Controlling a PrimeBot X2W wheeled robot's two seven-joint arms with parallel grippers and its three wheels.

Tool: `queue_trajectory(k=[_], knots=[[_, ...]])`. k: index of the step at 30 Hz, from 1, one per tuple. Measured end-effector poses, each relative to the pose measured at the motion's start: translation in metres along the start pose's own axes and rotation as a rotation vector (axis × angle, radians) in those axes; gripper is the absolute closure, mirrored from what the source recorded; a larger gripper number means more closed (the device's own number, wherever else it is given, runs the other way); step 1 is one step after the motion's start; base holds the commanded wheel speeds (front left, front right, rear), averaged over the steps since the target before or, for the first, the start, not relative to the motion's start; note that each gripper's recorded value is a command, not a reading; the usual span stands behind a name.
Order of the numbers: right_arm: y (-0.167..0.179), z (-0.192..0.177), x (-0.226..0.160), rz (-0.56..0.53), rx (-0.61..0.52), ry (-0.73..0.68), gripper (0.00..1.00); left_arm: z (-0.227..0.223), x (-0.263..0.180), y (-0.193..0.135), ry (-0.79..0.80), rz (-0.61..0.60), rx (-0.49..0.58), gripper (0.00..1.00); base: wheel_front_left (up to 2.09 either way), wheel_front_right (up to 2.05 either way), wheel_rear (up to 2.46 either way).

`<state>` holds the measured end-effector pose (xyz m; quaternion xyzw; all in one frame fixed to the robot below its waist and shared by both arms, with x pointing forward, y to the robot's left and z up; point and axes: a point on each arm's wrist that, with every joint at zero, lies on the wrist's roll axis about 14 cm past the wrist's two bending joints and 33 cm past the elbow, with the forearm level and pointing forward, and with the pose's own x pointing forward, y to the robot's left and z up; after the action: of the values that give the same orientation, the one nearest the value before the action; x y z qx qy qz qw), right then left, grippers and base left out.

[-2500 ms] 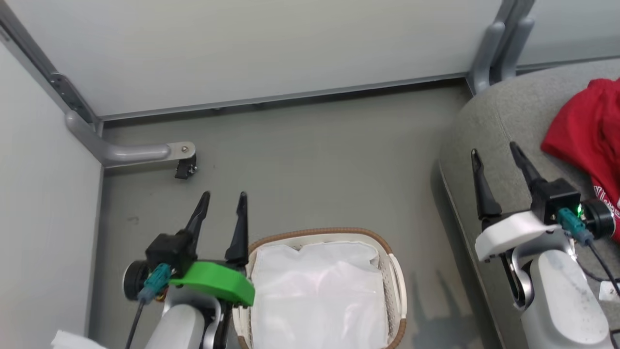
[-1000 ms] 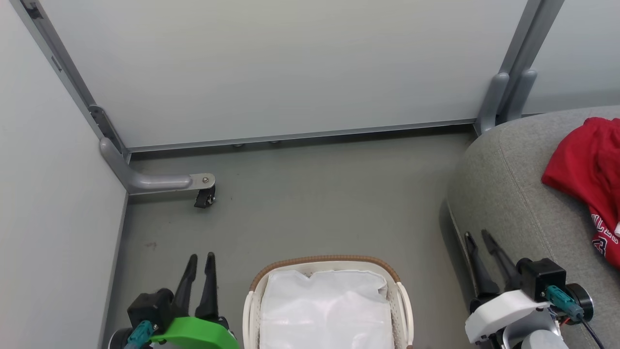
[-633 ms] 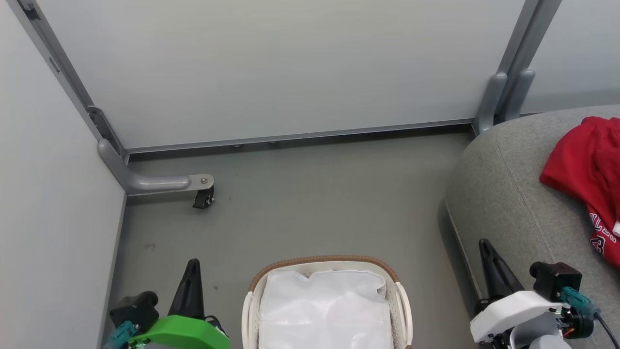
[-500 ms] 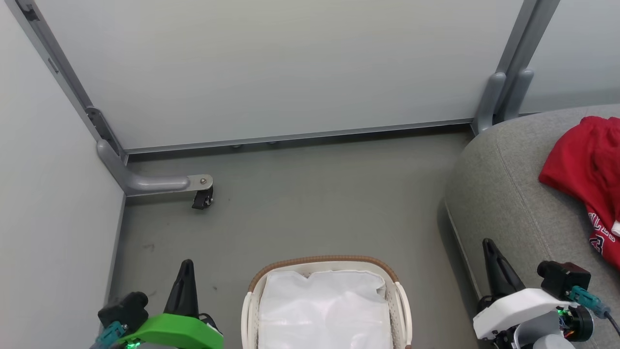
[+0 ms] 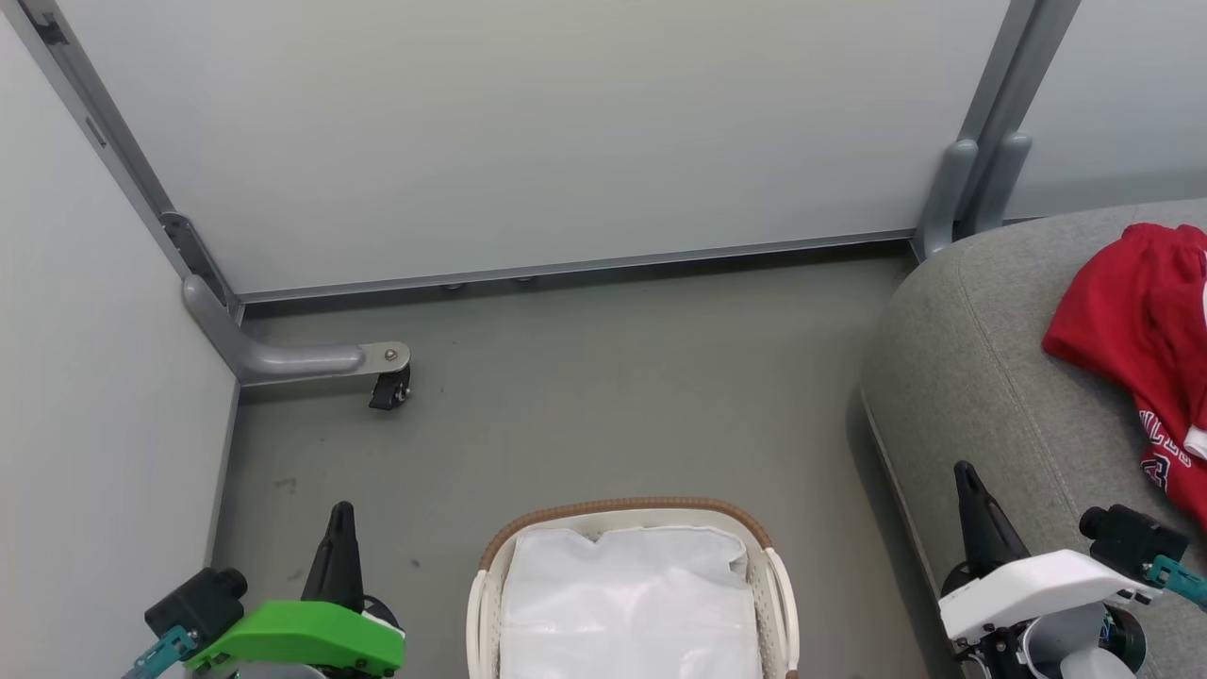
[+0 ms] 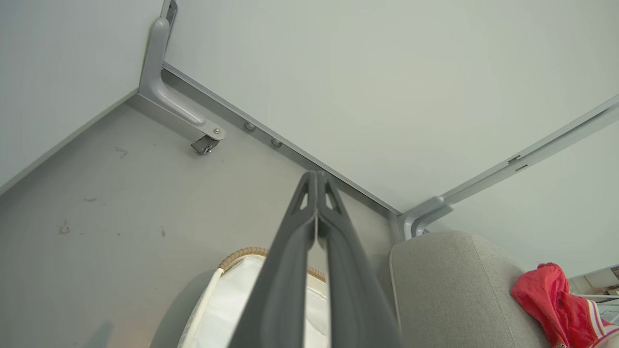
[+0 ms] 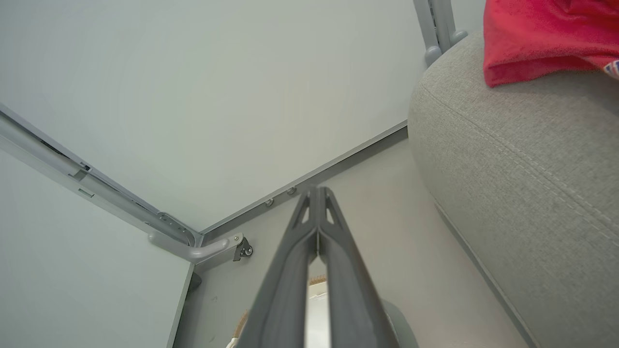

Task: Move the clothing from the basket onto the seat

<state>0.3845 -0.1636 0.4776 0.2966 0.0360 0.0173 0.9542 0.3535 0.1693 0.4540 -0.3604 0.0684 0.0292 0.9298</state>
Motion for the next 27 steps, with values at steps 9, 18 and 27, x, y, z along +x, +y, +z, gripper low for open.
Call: queue_trajectory(k=[9,18,27], knots=[[-0.004,0.004,0.001,-0.021,0.13,-0.005,1.0,0.006,0.003,0.002,-0.004,0.007,-0.112,1.0,0.0,0.0,0.0],[-0.007,0.009,0.002,-0.03,0.251,-0.012,1.0,0.013,0.007,0.002,-0.011,0.007,-0.216,1.0,0.0,0.0,0.0],[-0.009,0.012,0.001,-0.037,0.358,-0.016,1.0,0.019,0.01,0.001,-0.015,0.0,-0.312,1.0,0.0,0.0,0.0]])
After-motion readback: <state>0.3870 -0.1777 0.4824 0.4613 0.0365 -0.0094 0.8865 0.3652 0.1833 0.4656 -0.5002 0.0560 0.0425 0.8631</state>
